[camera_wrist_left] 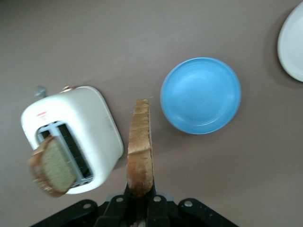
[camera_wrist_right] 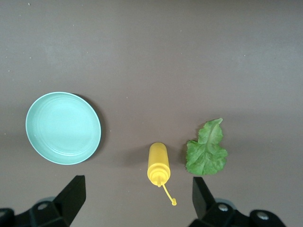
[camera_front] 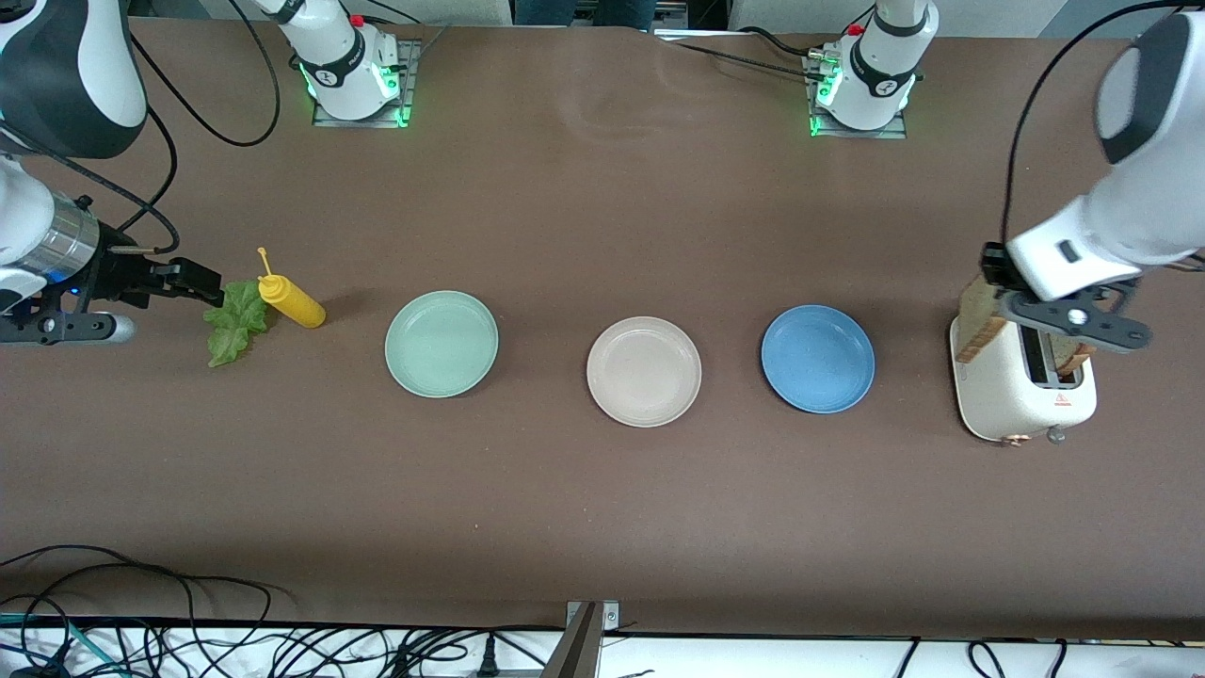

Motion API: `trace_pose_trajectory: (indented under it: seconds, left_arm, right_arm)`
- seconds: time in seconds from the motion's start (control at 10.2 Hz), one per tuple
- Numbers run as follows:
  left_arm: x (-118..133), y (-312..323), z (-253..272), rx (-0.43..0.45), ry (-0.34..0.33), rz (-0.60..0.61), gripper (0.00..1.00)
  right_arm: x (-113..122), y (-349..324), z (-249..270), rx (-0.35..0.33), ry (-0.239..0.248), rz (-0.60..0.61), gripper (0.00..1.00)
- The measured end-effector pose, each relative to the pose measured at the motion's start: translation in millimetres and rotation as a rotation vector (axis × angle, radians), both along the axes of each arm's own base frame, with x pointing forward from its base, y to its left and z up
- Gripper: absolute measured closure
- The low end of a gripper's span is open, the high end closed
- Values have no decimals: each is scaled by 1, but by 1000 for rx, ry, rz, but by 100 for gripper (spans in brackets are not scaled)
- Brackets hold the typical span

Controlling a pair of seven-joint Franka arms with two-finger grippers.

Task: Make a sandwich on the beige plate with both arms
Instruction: 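Lift the bread slice out and carry it to the beige plate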

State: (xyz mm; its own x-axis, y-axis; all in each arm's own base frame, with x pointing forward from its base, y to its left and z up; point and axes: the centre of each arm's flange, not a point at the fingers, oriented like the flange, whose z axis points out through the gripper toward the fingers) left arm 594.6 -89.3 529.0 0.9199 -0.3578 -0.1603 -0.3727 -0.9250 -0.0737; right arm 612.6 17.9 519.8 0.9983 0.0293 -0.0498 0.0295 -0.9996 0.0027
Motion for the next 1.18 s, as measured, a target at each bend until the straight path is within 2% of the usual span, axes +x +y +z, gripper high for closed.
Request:
trace_pose_trajectory:
  seconds: [0.2, 0.39, 0.59, 0.69, 0.88, 1.18]
  left_arm:
    - [-9, -67, -21, -74, 51, 13, 90]
    - [0, -108, -51, -193, 111, 52, 90]
    - [25, -128, -72, -399, 127, 133, 90]
    - [38, -134, -85, -488, 117, 176, 90]
    - [53, -156, -124, -642, 149, 261, 90]
    - [56, -200, -208, -731, 237, 339, 90]
  right_arm:
    - [0, 0, 0, 0, 0, 0, 0]
    - [0, 0, 0, 0, 0, 0, 0]
    - [0, 0, 0, 0, 0, 0, 0]
    - [0, 0, 0, 0, 0, 0, 0]
    - [1, 0, 0, 0, 0, 1, 0]
    - [1, 0, -1, 0, 1, 2, 0]
